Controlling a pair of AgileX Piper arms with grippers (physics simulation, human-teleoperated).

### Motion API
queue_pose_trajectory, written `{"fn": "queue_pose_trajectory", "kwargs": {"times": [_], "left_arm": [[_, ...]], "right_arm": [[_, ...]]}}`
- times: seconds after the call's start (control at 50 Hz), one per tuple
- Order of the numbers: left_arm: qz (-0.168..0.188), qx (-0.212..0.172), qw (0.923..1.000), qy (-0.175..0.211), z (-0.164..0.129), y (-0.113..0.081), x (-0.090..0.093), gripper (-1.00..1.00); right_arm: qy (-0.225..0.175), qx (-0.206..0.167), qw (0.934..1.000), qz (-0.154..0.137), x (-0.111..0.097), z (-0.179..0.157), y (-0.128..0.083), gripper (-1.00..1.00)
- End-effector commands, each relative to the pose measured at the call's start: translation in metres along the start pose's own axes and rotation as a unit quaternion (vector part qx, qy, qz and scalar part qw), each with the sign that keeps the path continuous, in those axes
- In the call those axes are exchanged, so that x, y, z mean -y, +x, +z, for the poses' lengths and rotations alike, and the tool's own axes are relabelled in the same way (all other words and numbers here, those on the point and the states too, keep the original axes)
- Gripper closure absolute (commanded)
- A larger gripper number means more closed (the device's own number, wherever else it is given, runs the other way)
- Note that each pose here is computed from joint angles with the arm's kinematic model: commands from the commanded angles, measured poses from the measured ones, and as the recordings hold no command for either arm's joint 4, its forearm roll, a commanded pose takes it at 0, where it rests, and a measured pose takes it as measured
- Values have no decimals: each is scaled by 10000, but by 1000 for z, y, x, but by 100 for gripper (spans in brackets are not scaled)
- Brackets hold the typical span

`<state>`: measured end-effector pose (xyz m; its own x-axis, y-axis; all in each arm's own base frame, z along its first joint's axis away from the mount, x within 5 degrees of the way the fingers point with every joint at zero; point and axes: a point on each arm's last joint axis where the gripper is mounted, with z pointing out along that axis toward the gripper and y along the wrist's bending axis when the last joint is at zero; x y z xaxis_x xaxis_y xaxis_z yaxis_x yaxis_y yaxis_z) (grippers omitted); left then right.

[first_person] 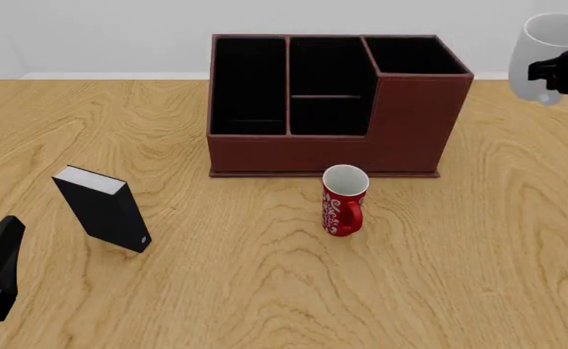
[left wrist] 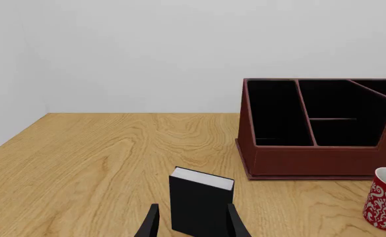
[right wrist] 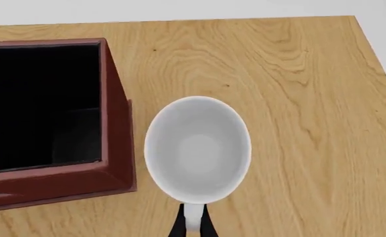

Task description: Pick up the white mug and place it to the right of the caddy.

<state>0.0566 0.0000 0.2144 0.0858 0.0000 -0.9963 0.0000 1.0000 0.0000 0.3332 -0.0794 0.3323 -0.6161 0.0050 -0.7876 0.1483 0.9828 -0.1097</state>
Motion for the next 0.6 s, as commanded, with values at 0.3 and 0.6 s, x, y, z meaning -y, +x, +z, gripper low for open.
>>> {"fn": "queue_pose_trajectory", "kwargs": {"times": [0.3, 0.6], "left_arm": [[0, 0, 10000, 0, 0, 0, 0, -100], [0, 0, 10000, 0, 0, 0, 0, -100]], "right_arm": [[-44, -244, 9997, -32, 0, 32, -9, 100], [-62, -255, 9996, -107, 0, 49, -16, 100]]}}
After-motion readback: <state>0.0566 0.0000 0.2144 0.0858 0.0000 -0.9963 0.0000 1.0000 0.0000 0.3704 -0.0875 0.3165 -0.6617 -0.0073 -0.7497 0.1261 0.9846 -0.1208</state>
